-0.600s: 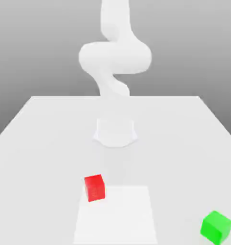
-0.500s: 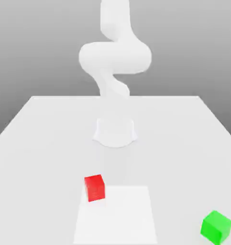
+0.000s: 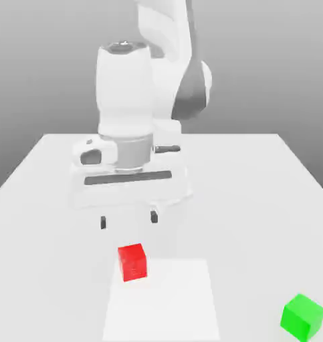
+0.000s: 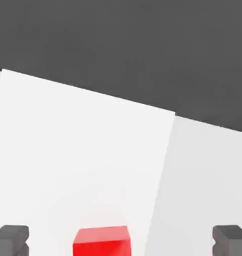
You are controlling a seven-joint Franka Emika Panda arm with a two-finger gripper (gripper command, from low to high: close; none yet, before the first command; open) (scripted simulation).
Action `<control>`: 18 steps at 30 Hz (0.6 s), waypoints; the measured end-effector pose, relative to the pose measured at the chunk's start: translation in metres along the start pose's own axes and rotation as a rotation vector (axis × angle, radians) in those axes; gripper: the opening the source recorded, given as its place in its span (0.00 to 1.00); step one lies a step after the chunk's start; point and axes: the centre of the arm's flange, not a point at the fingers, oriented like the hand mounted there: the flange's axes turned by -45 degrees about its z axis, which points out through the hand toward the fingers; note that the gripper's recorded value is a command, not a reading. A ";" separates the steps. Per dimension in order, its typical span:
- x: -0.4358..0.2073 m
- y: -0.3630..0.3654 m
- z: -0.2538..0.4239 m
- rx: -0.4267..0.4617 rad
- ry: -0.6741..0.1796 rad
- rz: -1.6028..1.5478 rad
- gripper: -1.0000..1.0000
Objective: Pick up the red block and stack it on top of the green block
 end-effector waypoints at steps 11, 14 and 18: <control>-0.012 -0.003 0.067 0.007 -0.027 -0.010 0.00; -0.012 -0.003 0.067 0.008 -0.027 -0.010 0.00; -0.009 -0.001 0.038 0.008 -0.026 -0.010 0.00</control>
